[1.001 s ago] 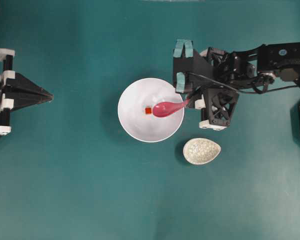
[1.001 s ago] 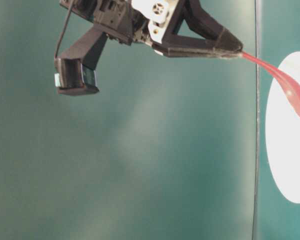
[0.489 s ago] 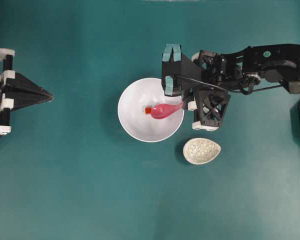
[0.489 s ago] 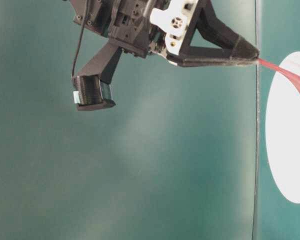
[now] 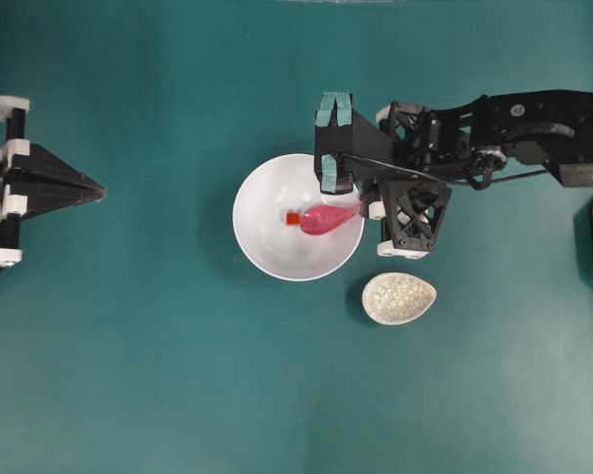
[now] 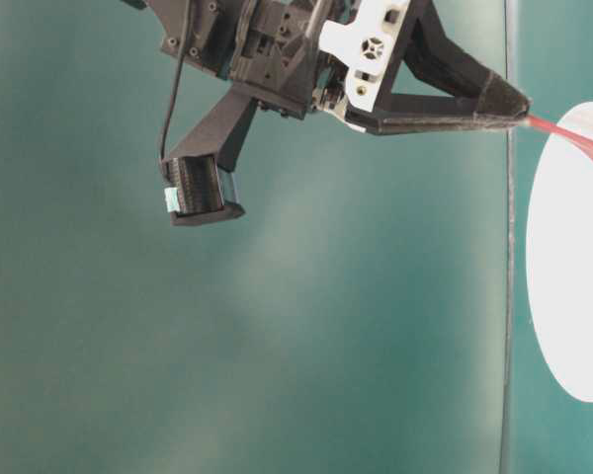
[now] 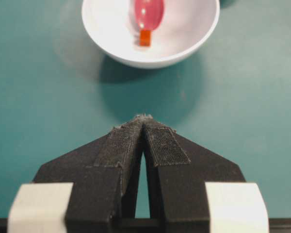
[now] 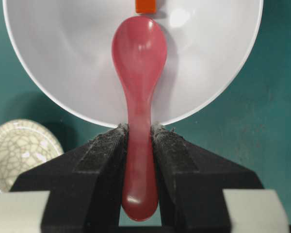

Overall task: Grip the spoon and scoop the red block from the bowl with right arm.
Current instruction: 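Lower the spoon tip into the white bowl beside the red cube, then push the spoon under the red cube and tilt it upward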

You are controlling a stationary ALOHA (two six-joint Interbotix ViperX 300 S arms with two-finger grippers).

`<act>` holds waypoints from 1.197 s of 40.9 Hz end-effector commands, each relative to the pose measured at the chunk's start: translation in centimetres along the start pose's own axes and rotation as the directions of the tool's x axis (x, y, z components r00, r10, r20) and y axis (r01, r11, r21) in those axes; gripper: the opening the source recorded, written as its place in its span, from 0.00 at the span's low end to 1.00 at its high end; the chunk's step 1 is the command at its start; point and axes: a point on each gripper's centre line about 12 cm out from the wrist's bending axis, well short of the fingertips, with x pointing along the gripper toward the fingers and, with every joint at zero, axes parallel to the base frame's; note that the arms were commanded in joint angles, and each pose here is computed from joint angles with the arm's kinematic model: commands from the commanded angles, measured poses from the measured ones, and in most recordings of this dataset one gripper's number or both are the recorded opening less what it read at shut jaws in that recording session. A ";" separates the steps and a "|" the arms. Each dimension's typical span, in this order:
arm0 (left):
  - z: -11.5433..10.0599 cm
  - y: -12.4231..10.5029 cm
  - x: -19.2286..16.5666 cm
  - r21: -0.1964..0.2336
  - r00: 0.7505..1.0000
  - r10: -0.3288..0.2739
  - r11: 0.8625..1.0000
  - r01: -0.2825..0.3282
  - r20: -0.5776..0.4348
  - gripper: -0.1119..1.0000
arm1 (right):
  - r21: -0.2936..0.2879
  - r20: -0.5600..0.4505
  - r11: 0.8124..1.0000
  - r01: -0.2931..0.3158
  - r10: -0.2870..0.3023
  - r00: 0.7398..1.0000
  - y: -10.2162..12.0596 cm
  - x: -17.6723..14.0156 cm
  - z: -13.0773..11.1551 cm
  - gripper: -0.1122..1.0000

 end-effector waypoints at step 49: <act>0.6 0.1 0.0 0.003 1.000 0.004 1.000 -0.004 0.015 0.10 | -0.034 0.119 0.999 0.014 -0.010 0.993 0.1 0.0 4.6 0.32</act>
